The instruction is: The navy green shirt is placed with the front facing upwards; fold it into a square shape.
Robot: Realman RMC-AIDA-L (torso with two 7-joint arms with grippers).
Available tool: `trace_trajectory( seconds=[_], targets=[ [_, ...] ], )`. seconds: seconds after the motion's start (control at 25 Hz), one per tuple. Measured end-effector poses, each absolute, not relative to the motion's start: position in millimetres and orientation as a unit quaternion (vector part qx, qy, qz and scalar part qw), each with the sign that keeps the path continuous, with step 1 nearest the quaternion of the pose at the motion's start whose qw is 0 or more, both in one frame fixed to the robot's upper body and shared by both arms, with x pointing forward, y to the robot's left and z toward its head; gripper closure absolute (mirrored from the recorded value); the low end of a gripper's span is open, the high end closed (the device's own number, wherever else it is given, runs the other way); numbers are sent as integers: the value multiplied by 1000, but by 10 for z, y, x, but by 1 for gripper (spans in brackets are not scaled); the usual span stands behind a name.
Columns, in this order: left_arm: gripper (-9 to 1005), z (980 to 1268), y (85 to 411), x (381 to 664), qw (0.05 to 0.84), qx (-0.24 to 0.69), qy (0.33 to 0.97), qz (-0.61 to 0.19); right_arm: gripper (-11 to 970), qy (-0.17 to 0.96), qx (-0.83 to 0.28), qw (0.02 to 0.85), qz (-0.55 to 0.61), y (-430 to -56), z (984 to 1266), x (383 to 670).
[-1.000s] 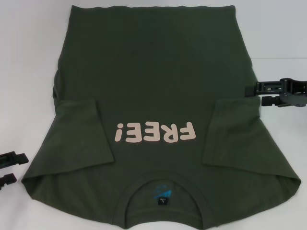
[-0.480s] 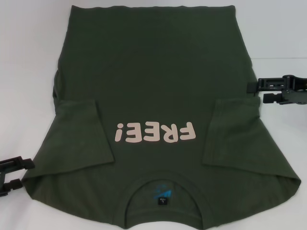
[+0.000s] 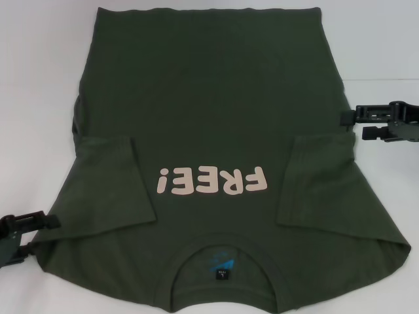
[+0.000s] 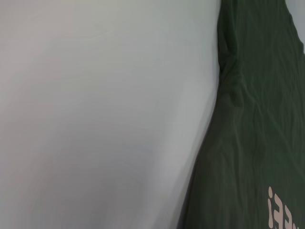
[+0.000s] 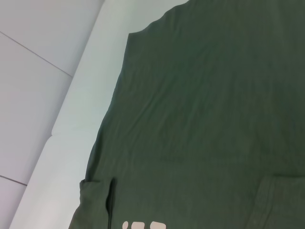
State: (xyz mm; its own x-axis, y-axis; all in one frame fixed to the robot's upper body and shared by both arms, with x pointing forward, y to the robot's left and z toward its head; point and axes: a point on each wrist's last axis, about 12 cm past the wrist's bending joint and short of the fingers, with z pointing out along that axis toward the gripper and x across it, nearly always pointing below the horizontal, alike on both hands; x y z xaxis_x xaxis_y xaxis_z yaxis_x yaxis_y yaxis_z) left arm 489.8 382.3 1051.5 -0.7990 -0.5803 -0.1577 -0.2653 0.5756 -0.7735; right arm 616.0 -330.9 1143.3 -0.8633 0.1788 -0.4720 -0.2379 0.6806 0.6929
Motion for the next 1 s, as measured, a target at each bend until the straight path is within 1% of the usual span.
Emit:
trace_trajectory(
  seconds=[0.2, 0.72, 0.92, 1.0],
  targets=[
    [341, 10523, 3775, 4960, 200, -236, 868, -389, 36, 879, -16, 262, 398, -3330, 11439, 6159],
    [359, 10559, 3787, 4955, 203, -222, 872, -387, 41, 878, -7, 265, 399, -3374, 11441, 6149],
    [592, 10563, 3774, 4971, 202, -217, 874, -385, 43, 878, -7, 264, 399, -3378, 11440, 6144],
    [745, 10566, 3769, 4977, 201, -215, 875, -385, 44, 879, -9, 263, 399, -3385, 11441, 6138]
  ],
)
